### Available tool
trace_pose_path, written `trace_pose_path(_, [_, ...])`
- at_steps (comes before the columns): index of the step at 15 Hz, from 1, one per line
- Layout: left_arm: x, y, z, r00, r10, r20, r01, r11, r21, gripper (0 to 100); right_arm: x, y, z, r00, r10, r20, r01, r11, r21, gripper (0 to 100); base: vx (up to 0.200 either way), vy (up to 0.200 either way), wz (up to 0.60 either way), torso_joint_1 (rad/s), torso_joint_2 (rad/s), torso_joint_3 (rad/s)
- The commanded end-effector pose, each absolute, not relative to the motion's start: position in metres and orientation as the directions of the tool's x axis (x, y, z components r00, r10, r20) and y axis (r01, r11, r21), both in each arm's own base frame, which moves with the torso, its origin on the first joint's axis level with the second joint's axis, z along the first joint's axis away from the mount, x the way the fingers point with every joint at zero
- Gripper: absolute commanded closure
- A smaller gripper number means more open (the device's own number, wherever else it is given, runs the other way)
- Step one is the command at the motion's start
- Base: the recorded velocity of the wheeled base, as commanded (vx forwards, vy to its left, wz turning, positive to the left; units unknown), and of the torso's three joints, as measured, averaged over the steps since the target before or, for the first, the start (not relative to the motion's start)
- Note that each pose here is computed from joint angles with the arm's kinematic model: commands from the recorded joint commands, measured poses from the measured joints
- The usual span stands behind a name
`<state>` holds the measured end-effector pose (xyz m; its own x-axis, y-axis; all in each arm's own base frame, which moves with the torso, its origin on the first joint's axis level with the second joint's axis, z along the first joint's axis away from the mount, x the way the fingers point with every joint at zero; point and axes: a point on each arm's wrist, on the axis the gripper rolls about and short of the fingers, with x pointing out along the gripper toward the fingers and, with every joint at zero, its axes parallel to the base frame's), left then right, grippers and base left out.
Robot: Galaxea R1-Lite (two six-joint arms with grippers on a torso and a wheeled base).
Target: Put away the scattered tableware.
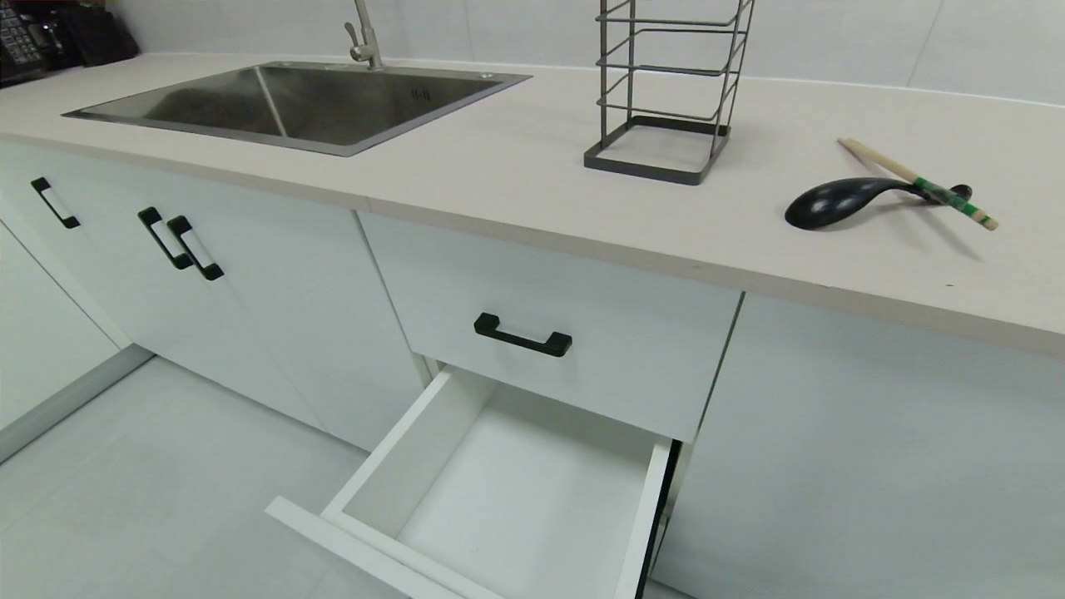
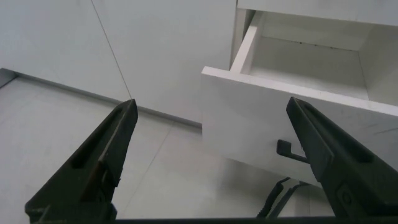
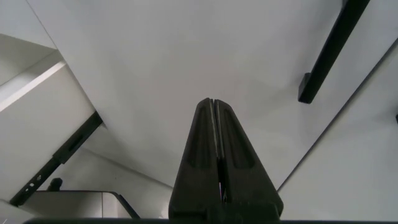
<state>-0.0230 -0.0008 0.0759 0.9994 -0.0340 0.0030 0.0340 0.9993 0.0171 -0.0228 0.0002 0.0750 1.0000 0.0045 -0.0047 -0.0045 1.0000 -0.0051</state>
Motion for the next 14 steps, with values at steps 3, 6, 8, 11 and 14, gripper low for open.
trace_pose_path(3, [-0.0229,-0.0008,0.0759,0.999,-0.034,0.002,0.034,0.999,0.017,0,-0.0228,0.0002,0.075,1.0,0.005,-0.005,-0.005,1.0,-0.006,100,0.0,0.0,0.0,0.227,-0.07,-0.118])
trace_pose_path(6, [-0.0229,-0.0008,0.0759,0.999,-0.034,0.002,0.034,0.999,0.017,0,-0.0228,0.0002,0.075,1.0,0.005,-0.005,-0.005,1.0,-0.005,100,0.0,0.0,0.0,0.232,-0.51,-0.24])
trace_pose_path(8, [-0.0229,-0.0008,0.0759,0.999,-0.034,0.002,0.034,0.999,0.017,0,-0.0228,0.0002,0.075,1.0,0.005,-0.005,-0.005,1.0,-0.005,100,0.0,0.0,0.0,0.176,-0.63,-0.181])
trace_pose_path(11, [-0.0229,-0.0008,0.0759,0.999,-0.034,0.002,0.034,0.999,0.017,0,-0.0228,0.0002,0.075,1.0,0.005,-0.005,-0.005,1.0,-0.005,100,0.0,0.0,0.0,0.235,-0.49,-0.212])
trace_pose_path(14, [-0.0229,-0.0008,0.0759,0.999,-0.034,0.002,0.034,0.999,0.017,0,-0.0228,0.0002,0.075,1.0,0.005,-0.005,-0.005,1.0,-0.005,100,0.0,0.0,0.0,0.097,-0.48,-0.22])
